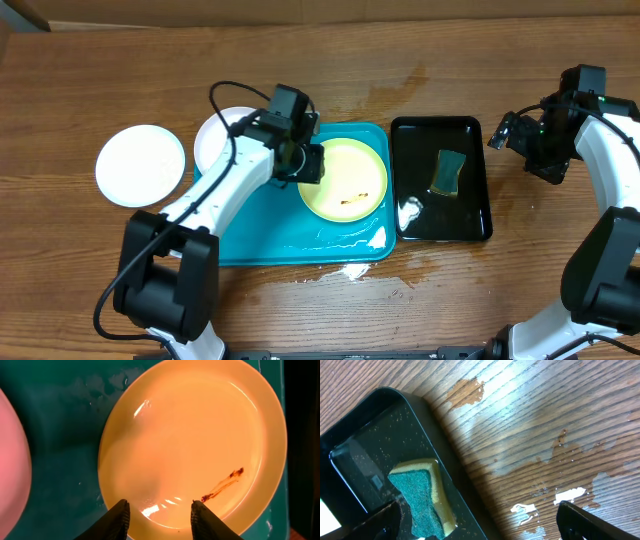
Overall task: Clean dirty plates on tray and stack at the side
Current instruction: 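Pinch the yellow plate rim with the left gripper and slide it right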
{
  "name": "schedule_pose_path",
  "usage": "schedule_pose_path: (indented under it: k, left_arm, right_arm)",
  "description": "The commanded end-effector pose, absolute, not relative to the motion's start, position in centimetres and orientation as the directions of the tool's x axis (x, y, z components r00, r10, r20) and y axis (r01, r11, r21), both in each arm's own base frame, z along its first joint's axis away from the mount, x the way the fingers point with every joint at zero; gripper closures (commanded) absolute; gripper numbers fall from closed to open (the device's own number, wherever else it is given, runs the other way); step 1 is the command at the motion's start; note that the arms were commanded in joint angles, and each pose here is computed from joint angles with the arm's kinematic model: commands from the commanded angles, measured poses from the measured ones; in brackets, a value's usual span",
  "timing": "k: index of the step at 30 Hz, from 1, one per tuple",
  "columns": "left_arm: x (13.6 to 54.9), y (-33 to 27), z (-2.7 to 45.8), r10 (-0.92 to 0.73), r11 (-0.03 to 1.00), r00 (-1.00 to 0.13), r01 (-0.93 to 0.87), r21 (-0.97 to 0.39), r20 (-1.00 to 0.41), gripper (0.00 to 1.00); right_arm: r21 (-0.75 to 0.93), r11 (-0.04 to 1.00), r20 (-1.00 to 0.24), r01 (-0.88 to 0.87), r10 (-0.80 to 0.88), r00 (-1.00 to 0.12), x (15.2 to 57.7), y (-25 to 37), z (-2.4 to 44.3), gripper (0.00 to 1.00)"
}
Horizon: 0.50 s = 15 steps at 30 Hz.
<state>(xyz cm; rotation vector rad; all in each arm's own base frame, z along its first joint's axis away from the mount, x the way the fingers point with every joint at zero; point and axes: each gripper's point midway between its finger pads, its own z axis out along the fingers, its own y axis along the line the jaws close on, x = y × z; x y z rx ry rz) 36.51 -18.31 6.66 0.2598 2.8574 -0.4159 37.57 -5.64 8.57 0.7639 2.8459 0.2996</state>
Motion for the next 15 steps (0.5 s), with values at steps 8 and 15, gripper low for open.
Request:
schedule_pose_path:
  k: [8, 15]
  left_arm:
    - [40.5, -16.3, 8.4, 0.282, 0.954, -0.847, 0.296, 0.041, -0.451, 0.58]
    - [40.9, -16.7, 7.3, 0.287, 0.952, -0.848, 0.305, 0.031, -0.446, 0.58]
  right_arm:
    - [0.25, 0.846, -0.141, 0.471, 0.513, -0.847, 38.2, -5.7, 9.3, 0.0]
    - [0.25, 0.846, -0.141, 0.47, 0.513, -0.847, 38.3, -5.7, 9.3, 0.0]
